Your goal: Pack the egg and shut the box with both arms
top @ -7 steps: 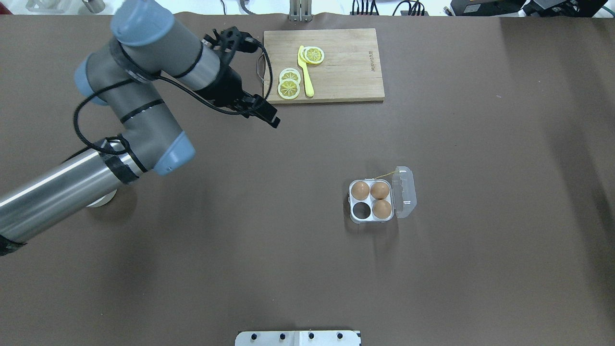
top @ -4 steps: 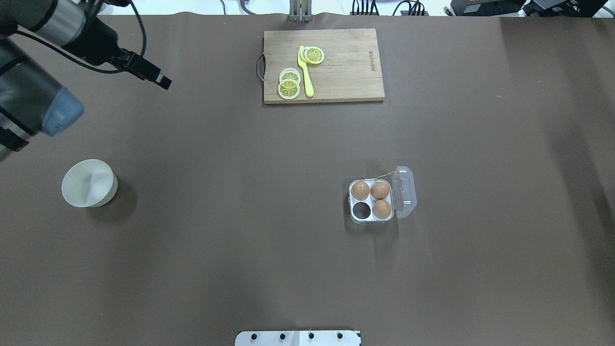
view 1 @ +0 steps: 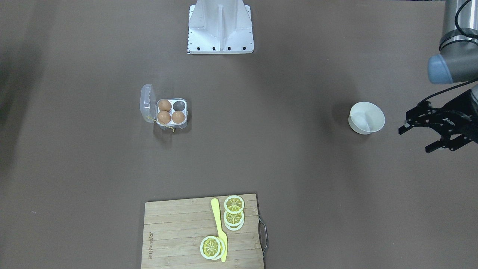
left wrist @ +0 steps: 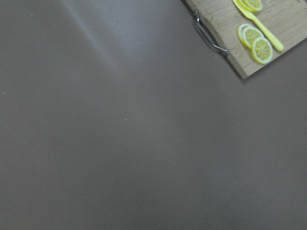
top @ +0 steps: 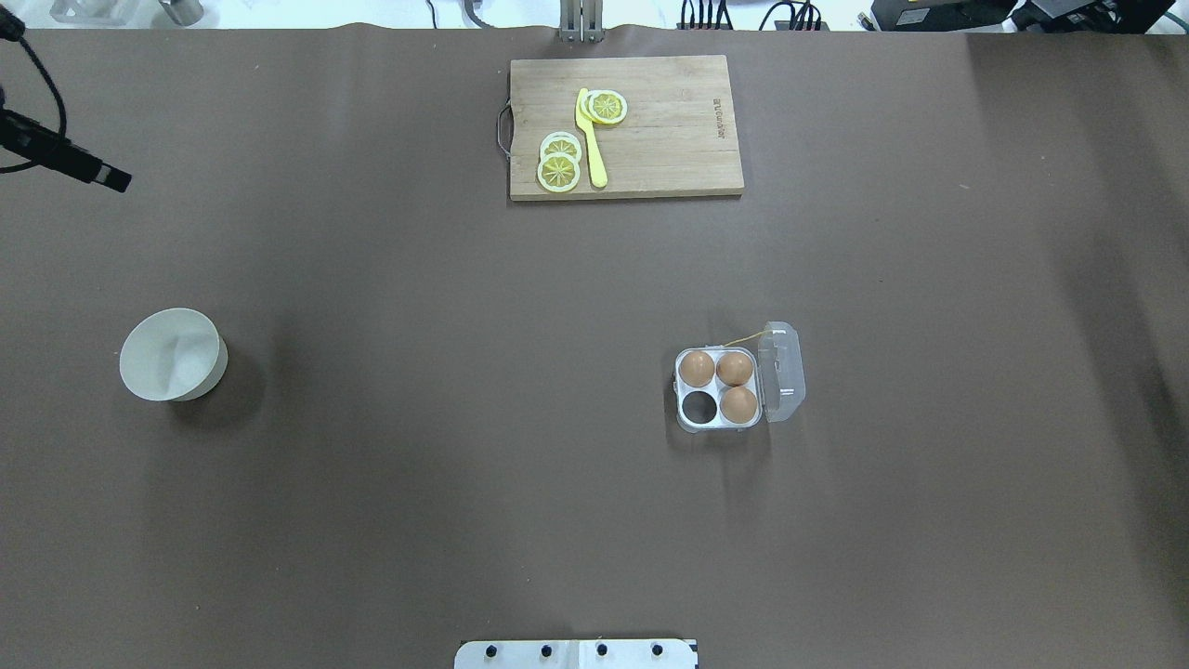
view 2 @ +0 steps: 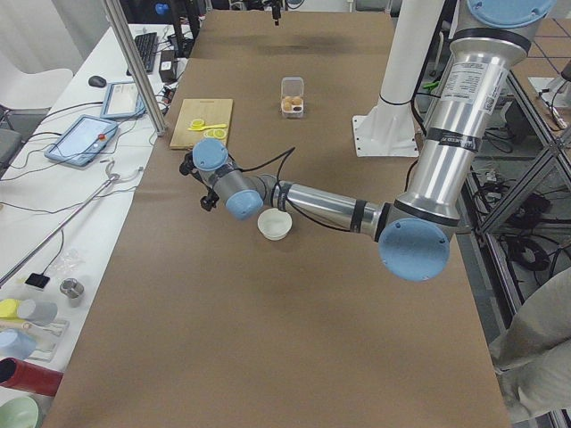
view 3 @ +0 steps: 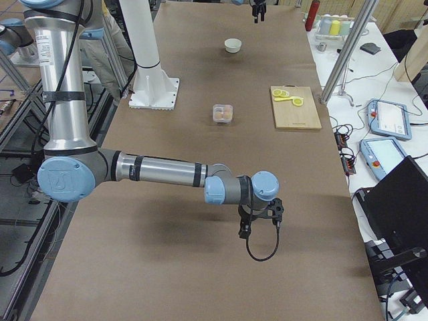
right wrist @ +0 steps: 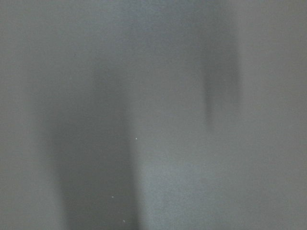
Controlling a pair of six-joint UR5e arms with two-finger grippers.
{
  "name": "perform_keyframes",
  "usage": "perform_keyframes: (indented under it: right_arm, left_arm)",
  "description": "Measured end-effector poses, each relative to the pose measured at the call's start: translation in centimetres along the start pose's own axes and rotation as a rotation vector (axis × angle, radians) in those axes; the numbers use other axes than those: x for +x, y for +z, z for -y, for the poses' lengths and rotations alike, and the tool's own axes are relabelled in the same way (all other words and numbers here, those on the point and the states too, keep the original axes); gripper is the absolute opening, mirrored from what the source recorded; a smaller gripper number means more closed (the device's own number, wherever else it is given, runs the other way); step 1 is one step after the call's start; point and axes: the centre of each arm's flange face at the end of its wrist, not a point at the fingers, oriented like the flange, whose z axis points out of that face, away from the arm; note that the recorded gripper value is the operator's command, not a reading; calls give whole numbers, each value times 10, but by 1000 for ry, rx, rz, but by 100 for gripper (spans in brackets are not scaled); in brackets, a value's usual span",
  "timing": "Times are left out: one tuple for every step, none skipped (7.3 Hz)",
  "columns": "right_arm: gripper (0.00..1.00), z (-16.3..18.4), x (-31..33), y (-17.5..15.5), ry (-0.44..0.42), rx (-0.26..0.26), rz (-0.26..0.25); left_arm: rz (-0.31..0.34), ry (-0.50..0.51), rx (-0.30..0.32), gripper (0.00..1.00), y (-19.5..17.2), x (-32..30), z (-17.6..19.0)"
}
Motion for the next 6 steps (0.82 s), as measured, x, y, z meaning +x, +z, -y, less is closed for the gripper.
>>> perform_keyframes:
  right_arm:
    - [99,0,-10,-3,-18,7,67]
    - [95,-1,-21,-6,-46,16,156]
    - [78,-4,-31,-10,-80,24,242]
    - [66,-6,-41,-12,-113,26,320]
    - [61,-7,-54,-13,-144,15,389]
    - [47,-7,-73,-11,-176,-9,450]
  left_arm:
    - [57,21,-26,97,-15,-31,-18]
    - [123,48,-61,97,-31,-61,-32]
    - [171,70,-97,97,-47,-85,-45]
    - [196,72,-121,97,-62,-104,-61]
    - [208,60,-133,97,-72,-117,-77]
    - [214,45,-142,97,-75,-127,-97]
